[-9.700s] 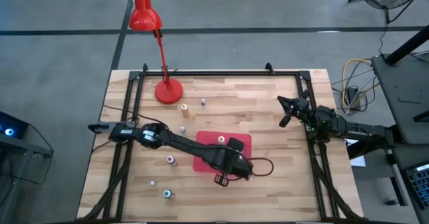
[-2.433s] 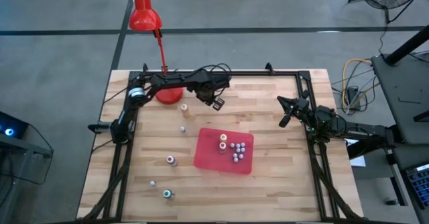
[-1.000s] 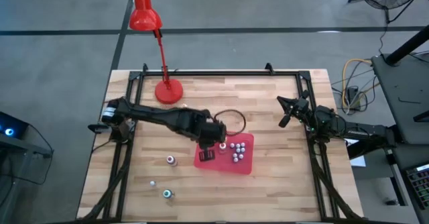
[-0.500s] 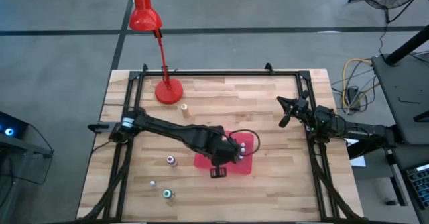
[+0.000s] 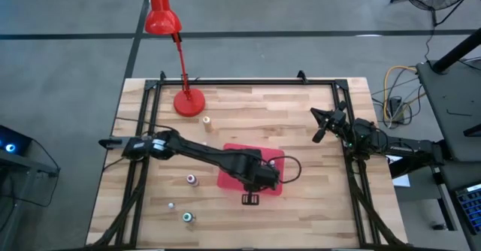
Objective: Pick & Place food coloring
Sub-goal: Put the small black food coloring bottle in the red bin
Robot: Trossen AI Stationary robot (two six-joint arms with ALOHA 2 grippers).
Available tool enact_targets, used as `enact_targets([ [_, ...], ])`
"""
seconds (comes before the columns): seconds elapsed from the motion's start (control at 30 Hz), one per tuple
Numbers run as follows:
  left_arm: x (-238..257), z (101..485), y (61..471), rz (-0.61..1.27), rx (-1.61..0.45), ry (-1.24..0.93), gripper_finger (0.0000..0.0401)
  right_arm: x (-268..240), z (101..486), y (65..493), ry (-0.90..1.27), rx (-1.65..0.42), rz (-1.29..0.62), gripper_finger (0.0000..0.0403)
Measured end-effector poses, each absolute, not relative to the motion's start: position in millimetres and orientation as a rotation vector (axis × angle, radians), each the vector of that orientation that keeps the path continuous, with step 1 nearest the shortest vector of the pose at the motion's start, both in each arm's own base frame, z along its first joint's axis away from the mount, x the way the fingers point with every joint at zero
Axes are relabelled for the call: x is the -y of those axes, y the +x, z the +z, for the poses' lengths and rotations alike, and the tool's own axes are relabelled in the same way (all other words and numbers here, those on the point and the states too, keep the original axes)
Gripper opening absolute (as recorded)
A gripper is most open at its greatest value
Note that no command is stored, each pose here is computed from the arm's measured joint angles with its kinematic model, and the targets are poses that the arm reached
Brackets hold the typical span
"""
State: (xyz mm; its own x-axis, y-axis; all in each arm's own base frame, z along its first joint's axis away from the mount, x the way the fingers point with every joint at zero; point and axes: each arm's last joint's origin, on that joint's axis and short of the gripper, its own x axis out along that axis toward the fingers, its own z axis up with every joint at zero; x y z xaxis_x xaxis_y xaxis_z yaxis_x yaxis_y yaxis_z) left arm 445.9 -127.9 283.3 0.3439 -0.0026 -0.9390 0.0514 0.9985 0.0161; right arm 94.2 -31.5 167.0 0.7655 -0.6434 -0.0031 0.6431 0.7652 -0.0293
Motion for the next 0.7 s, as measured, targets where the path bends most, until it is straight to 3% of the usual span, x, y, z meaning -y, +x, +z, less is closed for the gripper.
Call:
enact_targets([
  [0.7,126,214,453,-0.02,-1.236,0.168,0.0044,32,167,94,-0.025,-0.013,-0.699,0.0009],
])
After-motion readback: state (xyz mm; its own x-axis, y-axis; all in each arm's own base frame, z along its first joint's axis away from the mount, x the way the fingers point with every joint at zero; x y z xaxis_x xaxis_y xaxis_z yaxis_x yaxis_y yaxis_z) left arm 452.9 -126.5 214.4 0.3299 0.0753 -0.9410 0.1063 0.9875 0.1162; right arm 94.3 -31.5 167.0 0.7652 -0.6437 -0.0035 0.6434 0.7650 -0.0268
